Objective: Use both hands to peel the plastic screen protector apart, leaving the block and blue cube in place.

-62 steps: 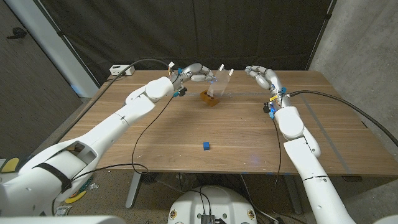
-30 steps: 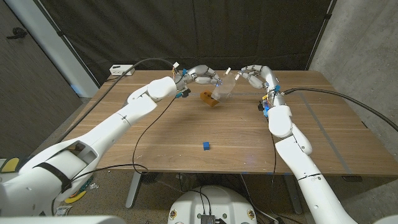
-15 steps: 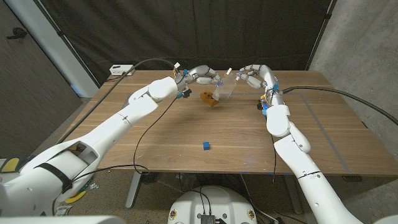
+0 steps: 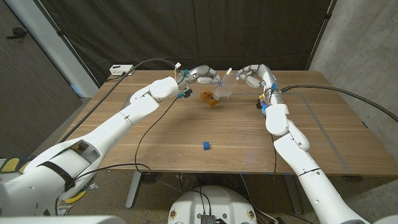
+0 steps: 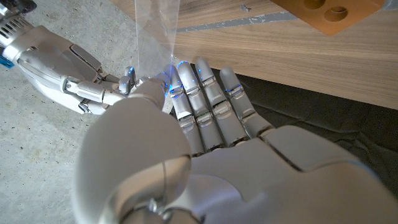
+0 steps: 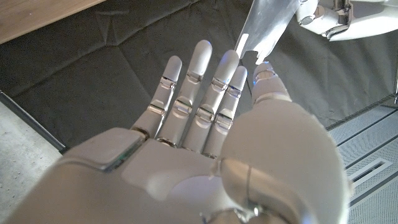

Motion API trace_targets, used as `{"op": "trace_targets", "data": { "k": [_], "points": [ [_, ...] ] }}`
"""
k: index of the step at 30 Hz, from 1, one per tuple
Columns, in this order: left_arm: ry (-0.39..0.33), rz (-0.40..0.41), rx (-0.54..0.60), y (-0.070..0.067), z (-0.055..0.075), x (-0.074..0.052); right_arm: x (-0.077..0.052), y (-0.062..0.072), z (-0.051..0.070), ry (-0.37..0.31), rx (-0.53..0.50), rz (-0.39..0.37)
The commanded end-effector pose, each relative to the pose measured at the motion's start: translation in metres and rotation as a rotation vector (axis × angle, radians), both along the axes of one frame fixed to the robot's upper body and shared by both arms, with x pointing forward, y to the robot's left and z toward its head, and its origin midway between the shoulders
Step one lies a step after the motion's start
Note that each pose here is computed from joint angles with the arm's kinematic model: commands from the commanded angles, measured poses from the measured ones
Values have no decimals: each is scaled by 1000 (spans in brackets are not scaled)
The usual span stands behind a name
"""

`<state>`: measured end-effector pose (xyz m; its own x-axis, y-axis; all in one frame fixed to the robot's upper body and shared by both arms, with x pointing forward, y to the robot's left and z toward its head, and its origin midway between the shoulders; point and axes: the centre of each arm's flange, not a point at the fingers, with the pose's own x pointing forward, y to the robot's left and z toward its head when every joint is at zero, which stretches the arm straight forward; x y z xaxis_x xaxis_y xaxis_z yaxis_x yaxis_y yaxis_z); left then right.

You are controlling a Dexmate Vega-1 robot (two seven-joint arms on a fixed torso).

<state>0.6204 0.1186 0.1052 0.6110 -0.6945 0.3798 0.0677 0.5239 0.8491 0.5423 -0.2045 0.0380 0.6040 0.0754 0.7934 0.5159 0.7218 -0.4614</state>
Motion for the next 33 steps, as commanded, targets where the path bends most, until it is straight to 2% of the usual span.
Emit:
{"op": "trace_targets", "data": {
  "k": [1, 12, 24, 33],
  "points": [
    [0, -25, 3, -2, 1, 0, 7, 5, 0, 23, -16, -32],
    [4, -14, -1, 3, -1, -1, 9, 8, 0, 19, -2, -44],
    [-3, -8, -12, 7, 1, -1, 8, 1, -5, 26, 14, -35],
    [11, -12, -20, 9, 2, 4, 9, 3, -5, 18, 1, -32]
  ]
}}
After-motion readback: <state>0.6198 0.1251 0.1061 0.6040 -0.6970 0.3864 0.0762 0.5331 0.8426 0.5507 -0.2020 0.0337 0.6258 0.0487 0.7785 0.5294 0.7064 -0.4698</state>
